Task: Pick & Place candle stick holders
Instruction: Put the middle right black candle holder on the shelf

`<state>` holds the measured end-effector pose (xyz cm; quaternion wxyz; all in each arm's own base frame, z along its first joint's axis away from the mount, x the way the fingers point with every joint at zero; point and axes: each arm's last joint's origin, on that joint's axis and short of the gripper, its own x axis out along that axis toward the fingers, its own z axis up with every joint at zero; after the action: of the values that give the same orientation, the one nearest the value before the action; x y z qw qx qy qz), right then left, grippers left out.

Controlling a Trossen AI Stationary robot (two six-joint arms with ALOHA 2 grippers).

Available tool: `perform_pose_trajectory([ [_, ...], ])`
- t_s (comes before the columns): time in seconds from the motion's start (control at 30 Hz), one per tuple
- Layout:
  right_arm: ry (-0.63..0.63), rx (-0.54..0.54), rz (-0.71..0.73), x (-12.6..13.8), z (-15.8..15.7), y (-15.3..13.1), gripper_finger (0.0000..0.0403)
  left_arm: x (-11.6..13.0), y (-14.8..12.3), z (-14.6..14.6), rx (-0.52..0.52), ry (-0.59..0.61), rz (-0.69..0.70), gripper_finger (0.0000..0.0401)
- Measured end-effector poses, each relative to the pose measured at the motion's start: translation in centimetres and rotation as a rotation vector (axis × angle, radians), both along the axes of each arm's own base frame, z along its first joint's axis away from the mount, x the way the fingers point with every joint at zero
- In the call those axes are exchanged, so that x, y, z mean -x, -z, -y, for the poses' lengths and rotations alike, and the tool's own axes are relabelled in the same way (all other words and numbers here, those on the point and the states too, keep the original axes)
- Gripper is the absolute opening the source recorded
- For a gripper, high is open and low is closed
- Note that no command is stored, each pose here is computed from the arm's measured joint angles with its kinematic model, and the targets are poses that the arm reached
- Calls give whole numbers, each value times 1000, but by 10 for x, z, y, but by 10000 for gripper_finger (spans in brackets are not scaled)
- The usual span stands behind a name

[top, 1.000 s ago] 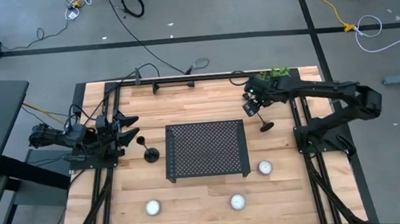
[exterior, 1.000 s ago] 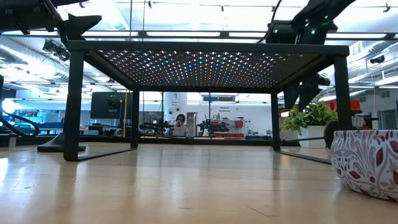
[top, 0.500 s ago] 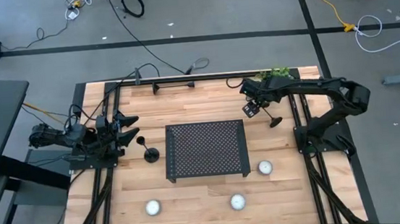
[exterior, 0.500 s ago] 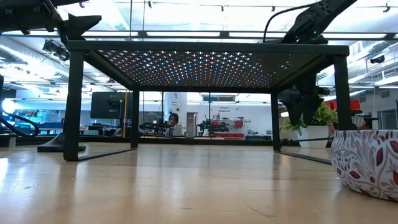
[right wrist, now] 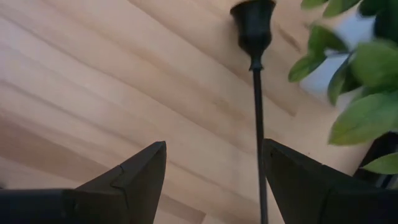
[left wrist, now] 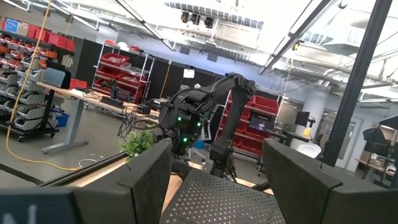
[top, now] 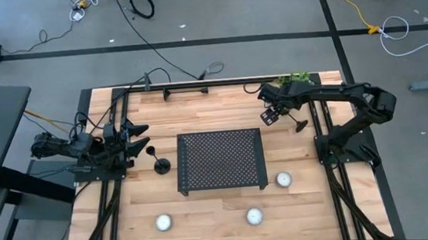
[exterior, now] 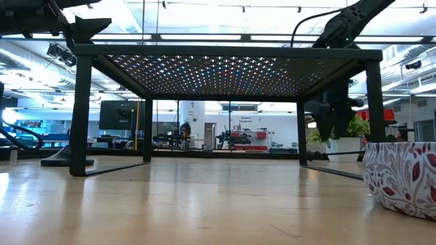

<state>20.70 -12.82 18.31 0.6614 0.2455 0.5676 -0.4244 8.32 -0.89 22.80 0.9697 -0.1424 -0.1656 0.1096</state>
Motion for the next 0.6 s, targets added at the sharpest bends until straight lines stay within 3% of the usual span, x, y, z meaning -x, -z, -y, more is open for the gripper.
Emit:
perform_pose_trajectory([
  [0.6,38,-2,13,17,-5,37,263,0,0,0,0,0,0,252],
])
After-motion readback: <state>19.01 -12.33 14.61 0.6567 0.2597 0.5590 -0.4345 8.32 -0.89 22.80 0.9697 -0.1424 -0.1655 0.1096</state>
